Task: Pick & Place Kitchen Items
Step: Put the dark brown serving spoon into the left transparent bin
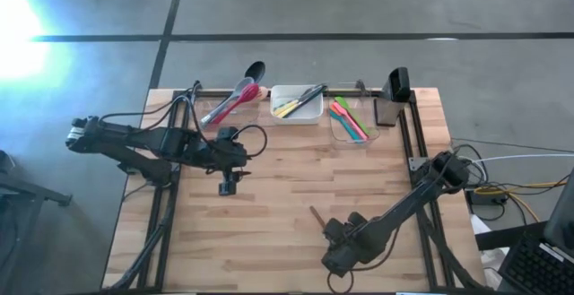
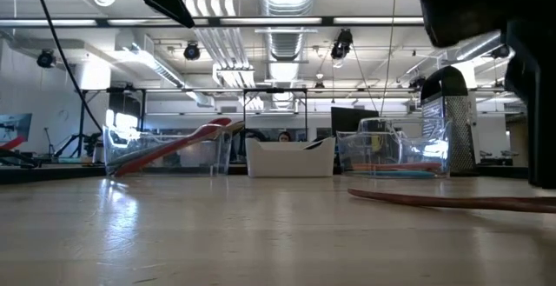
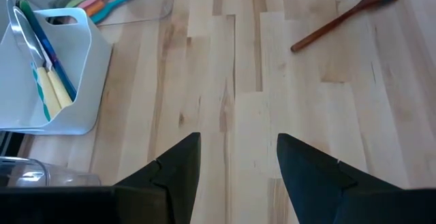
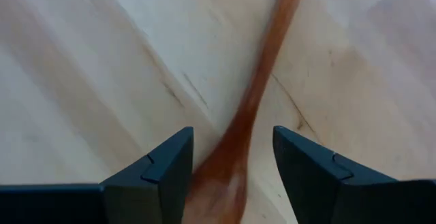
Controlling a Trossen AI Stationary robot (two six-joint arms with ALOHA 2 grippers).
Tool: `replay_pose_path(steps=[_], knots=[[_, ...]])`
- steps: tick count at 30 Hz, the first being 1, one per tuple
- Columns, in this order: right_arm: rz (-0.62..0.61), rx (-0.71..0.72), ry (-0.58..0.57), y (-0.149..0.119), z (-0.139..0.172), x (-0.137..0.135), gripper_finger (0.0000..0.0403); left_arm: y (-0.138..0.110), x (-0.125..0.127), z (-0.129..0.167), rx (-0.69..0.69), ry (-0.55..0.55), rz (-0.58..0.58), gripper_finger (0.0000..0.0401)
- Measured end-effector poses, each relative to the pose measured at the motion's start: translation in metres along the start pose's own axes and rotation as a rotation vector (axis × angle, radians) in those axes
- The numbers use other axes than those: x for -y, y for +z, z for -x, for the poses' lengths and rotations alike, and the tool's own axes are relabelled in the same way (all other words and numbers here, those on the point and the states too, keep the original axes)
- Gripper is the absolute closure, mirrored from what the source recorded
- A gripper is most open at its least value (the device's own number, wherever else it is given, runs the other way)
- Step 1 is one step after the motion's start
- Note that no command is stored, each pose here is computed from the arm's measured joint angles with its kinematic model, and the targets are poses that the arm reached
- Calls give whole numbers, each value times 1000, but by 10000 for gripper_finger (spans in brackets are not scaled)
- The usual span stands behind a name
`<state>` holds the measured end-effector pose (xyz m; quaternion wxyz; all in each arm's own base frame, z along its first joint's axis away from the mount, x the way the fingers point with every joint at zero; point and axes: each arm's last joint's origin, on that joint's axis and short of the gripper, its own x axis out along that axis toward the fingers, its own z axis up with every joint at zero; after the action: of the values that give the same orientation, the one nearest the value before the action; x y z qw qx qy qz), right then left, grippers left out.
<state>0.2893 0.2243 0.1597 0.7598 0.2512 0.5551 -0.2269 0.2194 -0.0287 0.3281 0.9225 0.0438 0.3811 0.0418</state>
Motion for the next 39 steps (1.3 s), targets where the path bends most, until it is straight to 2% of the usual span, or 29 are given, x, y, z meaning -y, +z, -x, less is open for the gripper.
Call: replay_pose_path(steps=[6, 11, 15, 21, 28, 39], knots=[[4, -73, -59, -3, -26, -1, 212, 0, 0, 0, 0, 0, 9, 206], [-21, -87, -128, -5, -41, 2, 233, 0, 0, 0, -1, 0, 16, 206], [-22, -87, -149, -5, -42, 4, 273, 0, 0, 0, -1, 0, 17, 206], [-18, -75, -163, -5, -40, 6, 365, 0, 0, 0, -2, 0, 18, 206], [-3, -74, -156, -3, -34, 8, 369, 0, 0, 0, -2, 0, 18, 206], [8, -20, -112, 3, 7, 14, 374, 0, 0, 0, -3, -4, 21, 206]])
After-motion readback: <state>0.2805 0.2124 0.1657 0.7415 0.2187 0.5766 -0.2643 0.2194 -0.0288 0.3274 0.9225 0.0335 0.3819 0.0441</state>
